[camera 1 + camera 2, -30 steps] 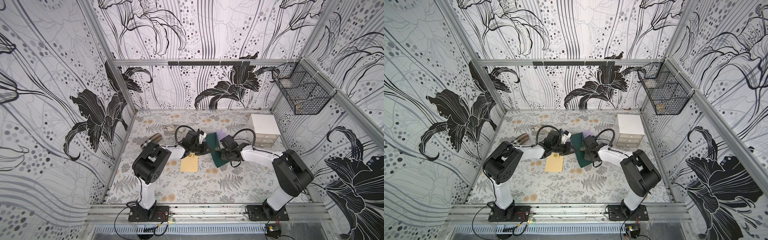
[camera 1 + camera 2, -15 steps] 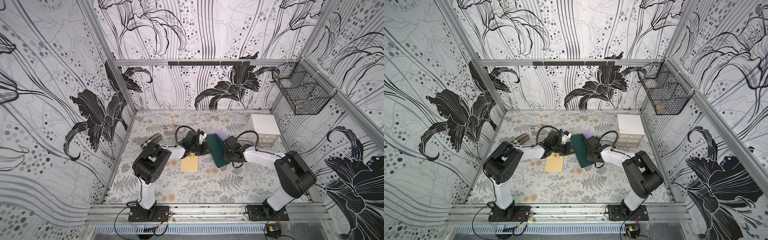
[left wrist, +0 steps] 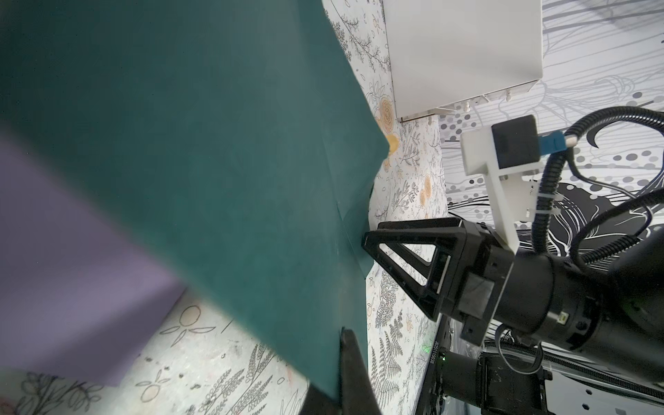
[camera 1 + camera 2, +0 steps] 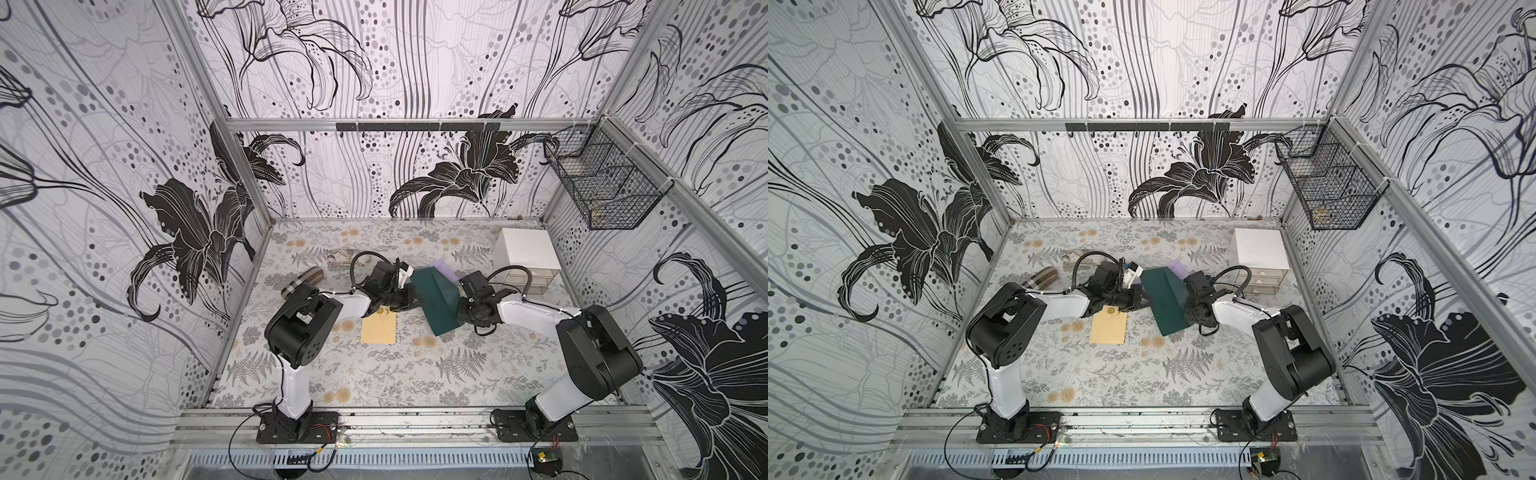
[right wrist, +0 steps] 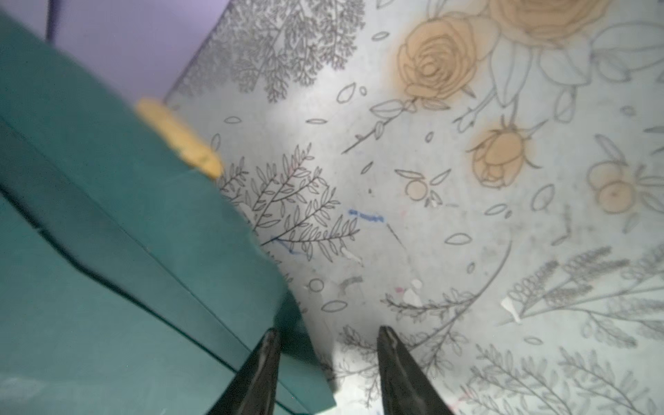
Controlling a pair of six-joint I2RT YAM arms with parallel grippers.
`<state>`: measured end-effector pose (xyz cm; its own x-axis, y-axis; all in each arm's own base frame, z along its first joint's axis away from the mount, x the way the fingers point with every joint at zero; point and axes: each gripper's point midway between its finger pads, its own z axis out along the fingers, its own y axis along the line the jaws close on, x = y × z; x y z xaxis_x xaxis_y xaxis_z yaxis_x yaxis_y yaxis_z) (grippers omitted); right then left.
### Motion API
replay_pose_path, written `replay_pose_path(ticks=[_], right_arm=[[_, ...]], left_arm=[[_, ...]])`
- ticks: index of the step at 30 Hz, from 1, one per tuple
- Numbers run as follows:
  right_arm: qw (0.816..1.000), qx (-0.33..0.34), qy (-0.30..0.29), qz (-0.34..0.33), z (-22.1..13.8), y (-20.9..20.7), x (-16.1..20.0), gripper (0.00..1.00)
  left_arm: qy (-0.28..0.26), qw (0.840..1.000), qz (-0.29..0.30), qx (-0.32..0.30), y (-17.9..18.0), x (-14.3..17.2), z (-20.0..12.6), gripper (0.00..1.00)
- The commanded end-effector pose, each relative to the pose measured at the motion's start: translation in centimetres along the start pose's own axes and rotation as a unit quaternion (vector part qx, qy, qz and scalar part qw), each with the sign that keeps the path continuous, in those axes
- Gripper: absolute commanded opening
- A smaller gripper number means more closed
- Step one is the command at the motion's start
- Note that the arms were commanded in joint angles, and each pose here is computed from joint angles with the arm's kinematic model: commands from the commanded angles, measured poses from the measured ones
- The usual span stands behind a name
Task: Open the envelope
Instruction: Open the envelope flap on the envelope, then place the envelope at the center of the board.
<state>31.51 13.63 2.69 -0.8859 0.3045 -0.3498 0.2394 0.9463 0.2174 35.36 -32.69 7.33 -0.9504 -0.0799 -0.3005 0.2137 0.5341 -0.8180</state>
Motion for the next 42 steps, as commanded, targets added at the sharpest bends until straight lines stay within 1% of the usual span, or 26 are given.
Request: replay_pose_path(ticks=[1,5,7,9,11,13,16,17,20,23,26,27,29,31,32,35,37,40,42], right_arm=[[0.999,-0.029,0.036,-0.003,-1.4,0.5,0.9,0.51],[0.998,-0.053,0.023,-0.020,-4.6,1.0,0.6,0.54],[0.997,-0.061,0.008,-0.037,-6.5,0.8,0.5,0.56],[0.997,-0.063,-0.012,-0.052,-8.2,0.3,0.3,0.60],[0.994,-0.075,-0.045,-0.063,-9.8,0.1,-0.1,0.67],[0.991,-0.083,-0.091,-0.053,-10.8,-0.4,-0.7,0.76],[0.981,-0.108,-0.155,-0.041,-11.8,-1.0,-1.1,0.83],[0.978,-0.120,-0.165,-0.037,-12.0,-1.0,-1.0,0.85],[0.975,-0.145,-0.160,-0.047,-12.6,-0.5,-0.3,0.85],[0.975,-0.164,-0.144,-0.052,-12.5,0.3,0.1,0.84],[0.981,-0.145,-0.126,-0.040,-11.7,-0.1,0.3,0.83],[0.983,-0.134,-0.120,-0.031,-11.4,-0.4,0.3,0.83],[0.986,-0.124,-0.112,-0.018,-11.0,-0.6,0.2,0.82],[0.986,-0.133,-0.102,-0.009,-10.6,0.1,0.1,0.81],[0.986,-0.139,-0.097,-0.007,-10.6,0.5,0.1,0.81],[0.985,-0.154,-0.077,-0.011,-10.5,1.8,-0.2,0.79],[0.984,-0.169,-0.062,-0.014,-10.3,2.7,-0.2,0.77],[0.979,-0.197,-0.046,-0.020,-10.1,4.2,-0.1,0.74],[0.976,-0.214,-0.038,-0.023,-10.0,5.4,0.0,0.73]], left_arm=[[-0.014,1.000,0.008,0.008,-1.0,-0.8,-0.5,0.00],[-0.048,0.999,-0.009,-0.016,-1.0,-1.7,-1.5,0.00],[-0.068,0.996,-0.040,-0.035,-0.2,-2.1,-1.8,0.00],[-0.094,0.992,-0.073,-0.034,0.1,-2.4,-2.1,0.00],[-0.125,0.986,-0.107,-0.022,0.2,-2.6,-2.3,0.00],[-0.155,0.979,-0.129,-0.018,0.5,-2.8,-2.5,0.00],[-0.189,0.969,-0.156,-0.032,1.1,-2.2,-2.2,0.01],[-0.197,0.967,-0.159,-0.034,1.0,-1.8,-1.8,0.01],[-0.203,0.964,-0.165,-0.041,0.7,-0.4,-0.5,0.04],[-0.206,0.963,-0.166,-0.049,0.1,0.9,0.6,0.16],[-0.212,0.961,-0.171,-0.052,-0.7,2.0,1.2,0.29],[-0.213,0.960,-0.172,-0.051,-1.0,2.3,1.3,0.34],[-0.212,0.960,-0.173,-0.051,-1.4,2.6,1.4,0.49],[-0.207,0.961,-0.171,-0.066,-1.5,2.8,1.0,0.62],[-0.208,0.961,-0.165,-0.076,-1.5,2.8,0.6,0.66],[-0.213,0.959,-0.136,-0.125,-1.3,2.7,-1.4,0.71],[-0.212,0.957,-0.108,-0.163,-1.4,2.4,-3.0,0.73],[-0.199,0.960,-0.067,-0.183,-2.2,1.4,-4.6,0.73],[-0.186,0.965,-0.052,-0.178,-2.5,0.1,-5.5,0.73]])
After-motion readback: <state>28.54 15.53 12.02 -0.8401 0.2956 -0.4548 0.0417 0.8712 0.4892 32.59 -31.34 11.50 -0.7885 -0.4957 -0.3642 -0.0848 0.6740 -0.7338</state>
